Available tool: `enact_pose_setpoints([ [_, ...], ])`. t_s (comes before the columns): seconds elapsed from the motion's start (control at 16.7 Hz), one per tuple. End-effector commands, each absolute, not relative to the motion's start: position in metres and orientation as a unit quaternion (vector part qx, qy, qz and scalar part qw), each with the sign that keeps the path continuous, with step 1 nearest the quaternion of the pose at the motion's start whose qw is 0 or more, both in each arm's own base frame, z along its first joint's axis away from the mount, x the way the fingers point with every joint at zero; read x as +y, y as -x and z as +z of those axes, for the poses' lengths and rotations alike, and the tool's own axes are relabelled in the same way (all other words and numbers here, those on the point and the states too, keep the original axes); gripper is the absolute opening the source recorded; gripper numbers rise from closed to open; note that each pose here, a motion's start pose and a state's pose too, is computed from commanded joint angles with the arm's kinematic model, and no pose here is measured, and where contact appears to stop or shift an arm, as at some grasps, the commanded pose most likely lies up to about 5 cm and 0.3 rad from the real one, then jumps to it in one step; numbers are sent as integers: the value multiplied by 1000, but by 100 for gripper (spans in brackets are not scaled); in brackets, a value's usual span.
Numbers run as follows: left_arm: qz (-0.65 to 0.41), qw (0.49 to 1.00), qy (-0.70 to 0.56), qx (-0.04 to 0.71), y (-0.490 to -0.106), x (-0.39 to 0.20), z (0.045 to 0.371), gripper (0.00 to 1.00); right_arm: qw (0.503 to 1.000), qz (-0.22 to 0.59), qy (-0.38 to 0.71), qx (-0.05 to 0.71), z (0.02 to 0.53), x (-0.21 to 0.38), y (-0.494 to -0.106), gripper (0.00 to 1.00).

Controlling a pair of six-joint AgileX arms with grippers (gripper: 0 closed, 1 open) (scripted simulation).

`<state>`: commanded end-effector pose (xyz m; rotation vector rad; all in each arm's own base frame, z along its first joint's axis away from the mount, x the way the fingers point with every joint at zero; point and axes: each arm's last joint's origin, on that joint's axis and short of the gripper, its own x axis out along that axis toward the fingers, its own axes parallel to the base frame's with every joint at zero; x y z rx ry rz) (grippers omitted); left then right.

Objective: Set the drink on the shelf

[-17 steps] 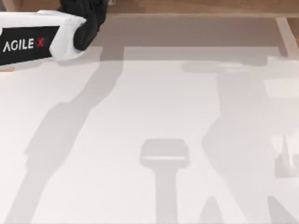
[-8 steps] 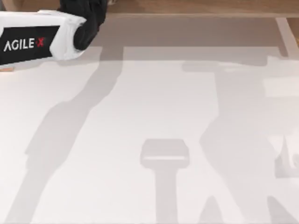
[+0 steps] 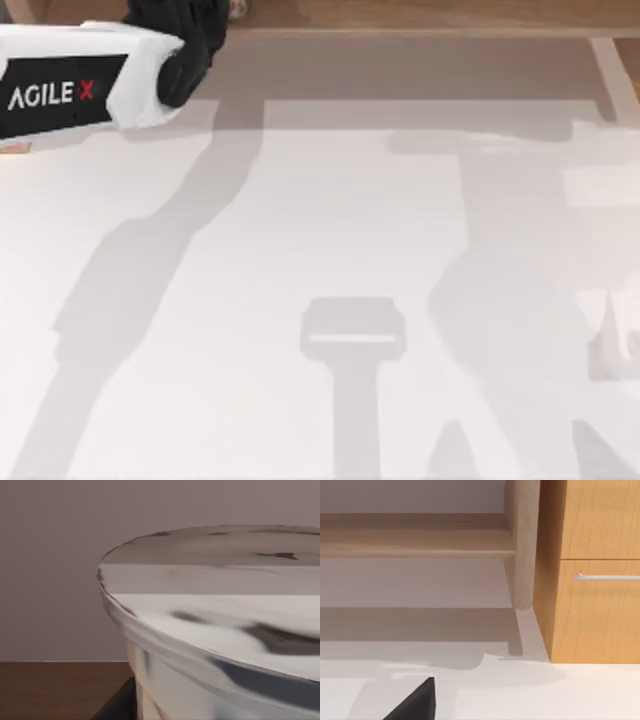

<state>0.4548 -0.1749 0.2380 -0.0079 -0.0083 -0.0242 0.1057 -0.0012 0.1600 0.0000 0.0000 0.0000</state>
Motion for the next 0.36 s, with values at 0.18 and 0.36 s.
enact_pose_setpoints([
  [0.18, -12, 1000, 4, -4, -455, -175, 238, 100, 1000, 0, 0, 0, 160, -1, -106, 100],
  [0.36, -12, 1000, 4, -4, -455, -175, 238, 100, 1000, 0, 0, 0, 160, -1, -106, 100],
])
